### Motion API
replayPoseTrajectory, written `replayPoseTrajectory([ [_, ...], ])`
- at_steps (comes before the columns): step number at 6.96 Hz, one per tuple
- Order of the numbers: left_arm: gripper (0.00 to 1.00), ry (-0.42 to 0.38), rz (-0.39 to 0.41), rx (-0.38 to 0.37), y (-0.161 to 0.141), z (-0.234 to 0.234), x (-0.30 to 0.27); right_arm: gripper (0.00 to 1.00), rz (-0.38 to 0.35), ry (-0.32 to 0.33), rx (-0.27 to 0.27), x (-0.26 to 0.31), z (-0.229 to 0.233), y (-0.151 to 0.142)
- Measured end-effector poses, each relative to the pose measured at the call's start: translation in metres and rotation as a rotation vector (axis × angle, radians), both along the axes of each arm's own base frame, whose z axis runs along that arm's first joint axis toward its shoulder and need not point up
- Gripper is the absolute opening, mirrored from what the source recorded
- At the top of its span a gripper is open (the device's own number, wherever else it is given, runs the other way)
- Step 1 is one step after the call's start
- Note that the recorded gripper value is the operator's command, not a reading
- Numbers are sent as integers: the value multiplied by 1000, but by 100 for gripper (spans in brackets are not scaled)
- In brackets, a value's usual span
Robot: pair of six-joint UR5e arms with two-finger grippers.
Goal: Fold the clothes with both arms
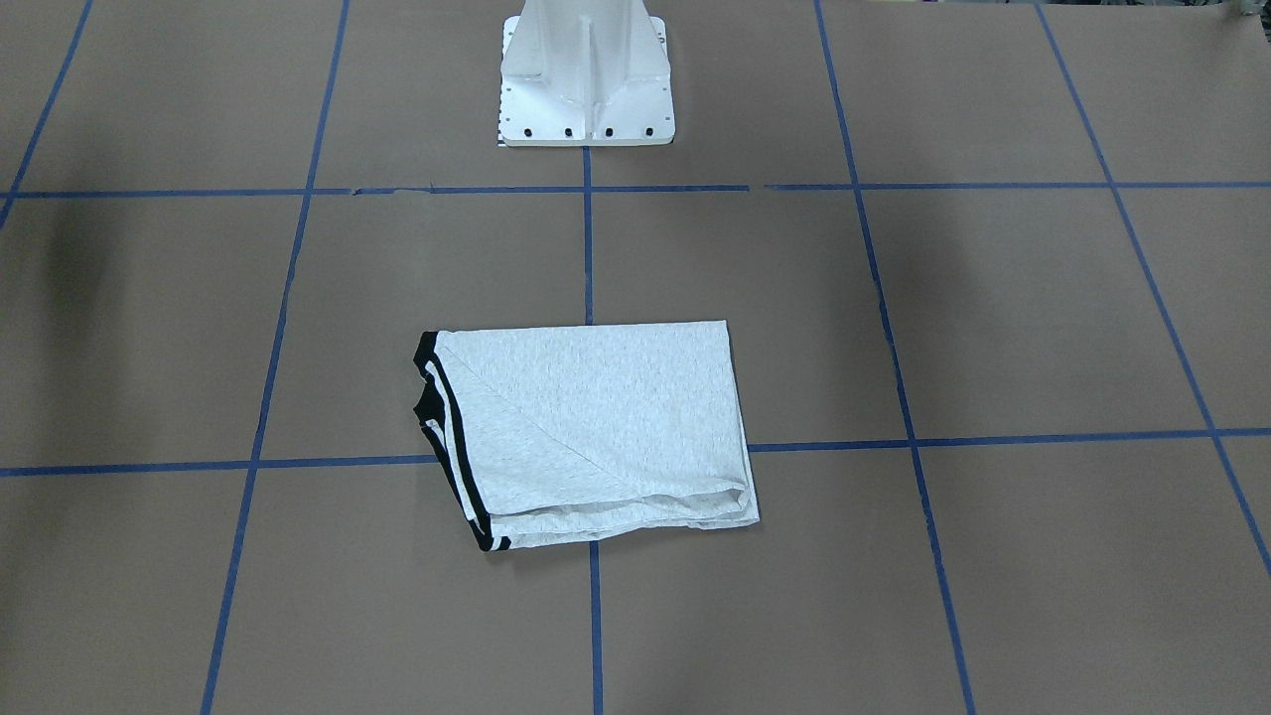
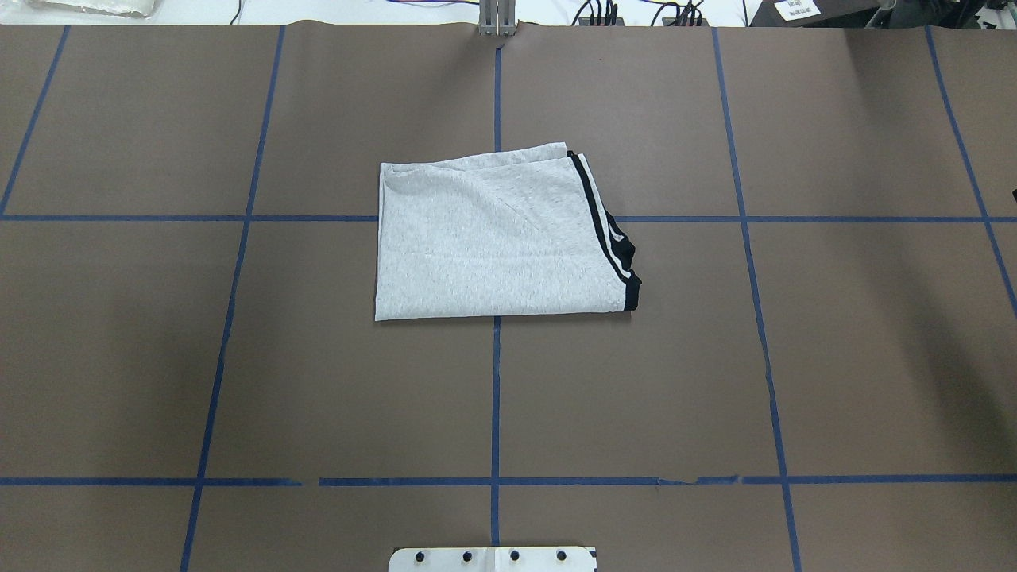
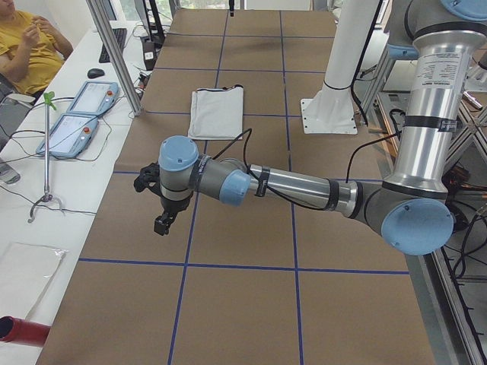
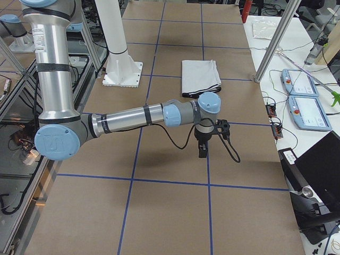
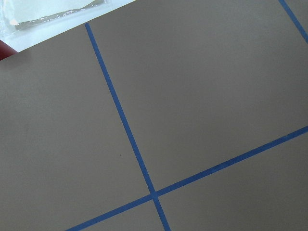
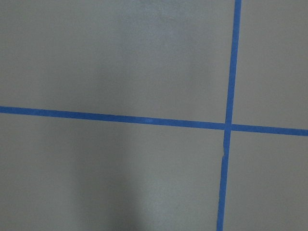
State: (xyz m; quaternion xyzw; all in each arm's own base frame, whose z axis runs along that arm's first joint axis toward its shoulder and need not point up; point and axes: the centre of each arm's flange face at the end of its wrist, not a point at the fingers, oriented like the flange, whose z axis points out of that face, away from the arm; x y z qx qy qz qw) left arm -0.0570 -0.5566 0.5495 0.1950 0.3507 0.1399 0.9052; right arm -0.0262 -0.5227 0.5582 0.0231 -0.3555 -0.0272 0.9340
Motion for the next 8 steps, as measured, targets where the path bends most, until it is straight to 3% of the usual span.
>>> replayPoseTrajectory([
  [4,100,5,3,-14,-1,8,1,100,-1,-11,-4,-1,-1,-2],
  [8,100,4,-1,-24,2,12,-1,100,32,-83,-69,17,20,-3],
])
